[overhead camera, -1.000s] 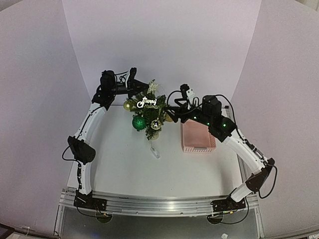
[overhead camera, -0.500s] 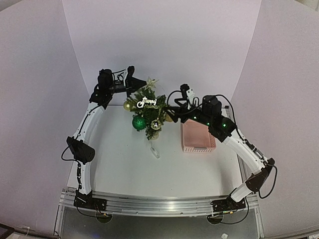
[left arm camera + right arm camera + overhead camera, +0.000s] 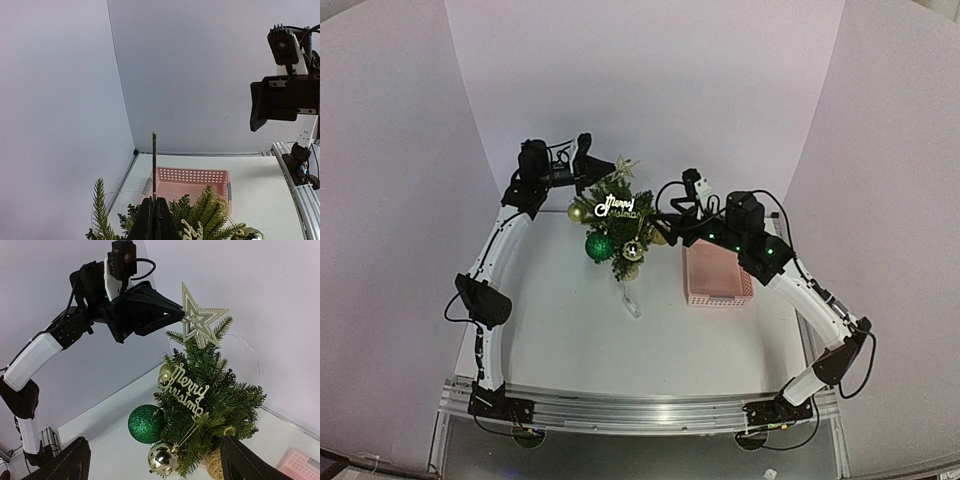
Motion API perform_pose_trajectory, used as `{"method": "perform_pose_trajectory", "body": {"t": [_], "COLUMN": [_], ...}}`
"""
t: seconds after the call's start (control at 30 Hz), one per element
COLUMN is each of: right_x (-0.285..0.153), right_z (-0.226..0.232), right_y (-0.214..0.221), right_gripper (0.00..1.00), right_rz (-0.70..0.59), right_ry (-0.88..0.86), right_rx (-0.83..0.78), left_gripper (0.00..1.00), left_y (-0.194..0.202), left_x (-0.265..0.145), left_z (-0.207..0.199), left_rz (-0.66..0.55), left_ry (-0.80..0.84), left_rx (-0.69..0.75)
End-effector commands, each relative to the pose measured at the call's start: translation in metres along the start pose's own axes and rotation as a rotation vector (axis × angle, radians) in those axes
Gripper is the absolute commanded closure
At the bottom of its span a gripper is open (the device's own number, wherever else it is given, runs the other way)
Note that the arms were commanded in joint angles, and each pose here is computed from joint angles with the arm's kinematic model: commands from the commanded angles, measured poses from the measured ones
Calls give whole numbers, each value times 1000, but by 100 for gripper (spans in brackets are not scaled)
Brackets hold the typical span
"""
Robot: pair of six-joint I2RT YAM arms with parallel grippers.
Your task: Decorate the small christmas tree
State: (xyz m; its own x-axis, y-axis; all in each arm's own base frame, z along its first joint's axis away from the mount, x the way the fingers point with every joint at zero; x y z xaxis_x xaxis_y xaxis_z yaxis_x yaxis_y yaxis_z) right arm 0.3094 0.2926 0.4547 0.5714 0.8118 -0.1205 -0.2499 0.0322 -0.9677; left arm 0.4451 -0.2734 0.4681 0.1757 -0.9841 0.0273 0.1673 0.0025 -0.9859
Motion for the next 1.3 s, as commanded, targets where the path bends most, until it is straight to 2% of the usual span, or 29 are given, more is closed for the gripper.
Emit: {"method": "perform_pose_trajectory", "body": {"t": [0.0, 0.5, 0.93, 1.27], "right_x": [-3, -7, -8, -11], "right_z": [2, 2, 1, 1], "right_y": [-8, -8, -5, -3], "right_gripper": [12, 12, 12, 12], "right_rz": [-36, -42, -38, -35], "right_ry": [-15, -9, -5, 1], "right_rx": [0, -4, 5, 7], "left_gripper": [100, 100, 100, 100], "left_y": [-4, 15, 31, 44], "left_x": [0, 5, 8, 9], "left_z": [5, 2, 0, 0], "left_rz": [-22, 46, 67, 92], "left_ry": [-18, -10, 27, 34], "left_rx": [22, -6, -111, -135]}}
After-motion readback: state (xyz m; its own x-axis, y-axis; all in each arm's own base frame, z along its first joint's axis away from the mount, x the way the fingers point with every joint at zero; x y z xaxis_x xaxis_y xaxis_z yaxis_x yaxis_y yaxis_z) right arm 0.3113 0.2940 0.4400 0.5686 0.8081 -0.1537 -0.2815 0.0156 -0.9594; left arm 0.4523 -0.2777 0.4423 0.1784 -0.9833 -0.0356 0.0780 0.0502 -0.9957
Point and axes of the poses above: each gripper's point midway between its finger pads, its own x axis out along the fingers, its own z axis along the line the jaws close on, y = z × x, the point moved 7 cm from there along -x, back along the fingers, and after that the axes turned 1 degree about x, right-handed, at the moved point
